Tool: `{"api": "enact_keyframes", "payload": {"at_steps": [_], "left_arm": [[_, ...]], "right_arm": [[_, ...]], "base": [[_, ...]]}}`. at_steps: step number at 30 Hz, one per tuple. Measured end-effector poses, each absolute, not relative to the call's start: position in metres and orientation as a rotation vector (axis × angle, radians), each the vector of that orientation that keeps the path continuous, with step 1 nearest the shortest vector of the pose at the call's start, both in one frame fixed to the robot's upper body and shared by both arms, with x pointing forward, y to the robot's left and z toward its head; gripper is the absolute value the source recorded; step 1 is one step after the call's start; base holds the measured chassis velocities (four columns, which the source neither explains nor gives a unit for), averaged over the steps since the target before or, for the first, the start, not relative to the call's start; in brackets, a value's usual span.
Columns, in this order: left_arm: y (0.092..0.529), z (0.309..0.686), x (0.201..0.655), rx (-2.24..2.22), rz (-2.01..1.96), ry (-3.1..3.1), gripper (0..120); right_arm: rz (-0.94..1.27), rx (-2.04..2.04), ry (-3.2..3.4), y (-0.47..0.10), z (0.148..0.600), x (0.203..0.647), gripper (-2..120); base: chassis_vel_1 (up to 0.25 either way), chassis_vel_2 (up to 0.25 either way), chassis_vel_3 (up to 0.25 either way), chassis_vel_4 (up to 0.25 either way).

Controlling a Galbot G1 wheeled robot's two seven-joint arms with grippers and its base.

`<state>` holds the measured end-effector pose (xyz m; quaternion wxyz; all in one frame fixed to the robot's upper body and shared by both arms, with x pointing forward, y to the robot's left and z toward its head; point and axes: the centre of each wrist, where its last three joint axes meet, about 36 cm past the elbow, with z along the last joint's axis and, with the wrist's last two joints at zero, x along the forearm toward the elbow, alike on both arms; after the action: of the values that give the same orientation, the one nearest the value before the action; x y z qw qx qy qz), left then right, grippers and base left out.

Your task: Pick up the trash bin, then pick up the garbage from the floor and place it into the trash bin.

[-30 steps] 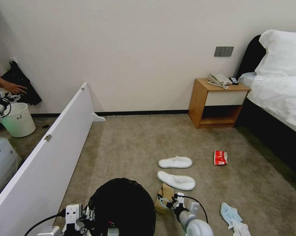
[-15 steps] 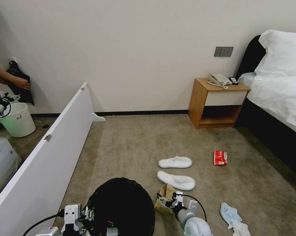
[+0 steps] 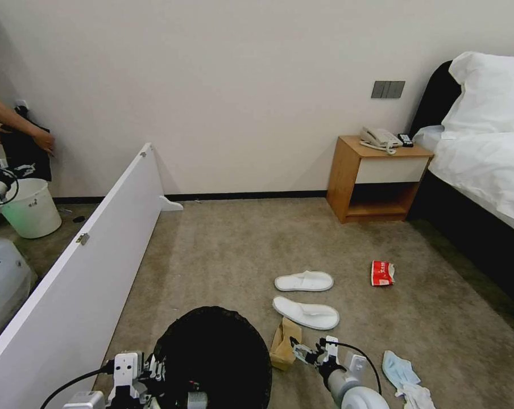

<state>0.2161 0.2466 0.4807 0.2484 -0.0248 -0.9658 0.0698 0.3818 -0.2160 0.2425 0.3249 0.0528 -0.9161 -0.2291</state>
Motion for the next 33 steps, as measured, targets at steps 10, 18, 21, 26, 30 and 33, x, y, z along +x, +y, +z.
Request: {"api": "enact_keyframes", "payload": {"at_steps": [10, 18, 21, 26, 30, 33], "left_arm": [[0.247, 0.482, 0.214, -0.064, 0.185, -2.629, 4], [0.249, 0.483, 0.213, -0.058, 0.18, -2.629, 4], [0.249, 0.482, 0.214, -0.057, 0.18, -2.629, 4], [0.249, 0.48, 0.216, -0.057, 0.183, -2.625, 4], [0.249, 0.479, 0.216, -0.057, 0.184, -2.624, 4], [0.249, 0.478, 0.217, -0.058, 0.184, -2.623, 4]], "right_arm": [[-0.62, 0.113, -2.337, -0.193, 0.233, 0.413, 100], [-0.604, 0.065, -2.242, -0.182, 0.216, 0.429, 79], [-0.597, 0.053, -2.225, -0.18, 0.21, 0.433, 65], [-0.577, 0.047, -2.225, -0.179, 0.204, 0.438, 45], [-0.574, 0.047, -2.226, -0.178, 0.203, 0.438, 38], [-0.564, 0.045, -2.231, -0.178, 0.201, 0.44, 19]], "base": [[0.0, 0.0, 0.0, 0.0], [0.0, 0.0, 0.0, 0.0], [0.0, 0.0, 0.0, 0.0], [0.0, 0.0, 0.0, 0.0], [0.0, 0.0, 0.0, 0.0], [0.0, 0.0, 0.0, 0.0]]}}
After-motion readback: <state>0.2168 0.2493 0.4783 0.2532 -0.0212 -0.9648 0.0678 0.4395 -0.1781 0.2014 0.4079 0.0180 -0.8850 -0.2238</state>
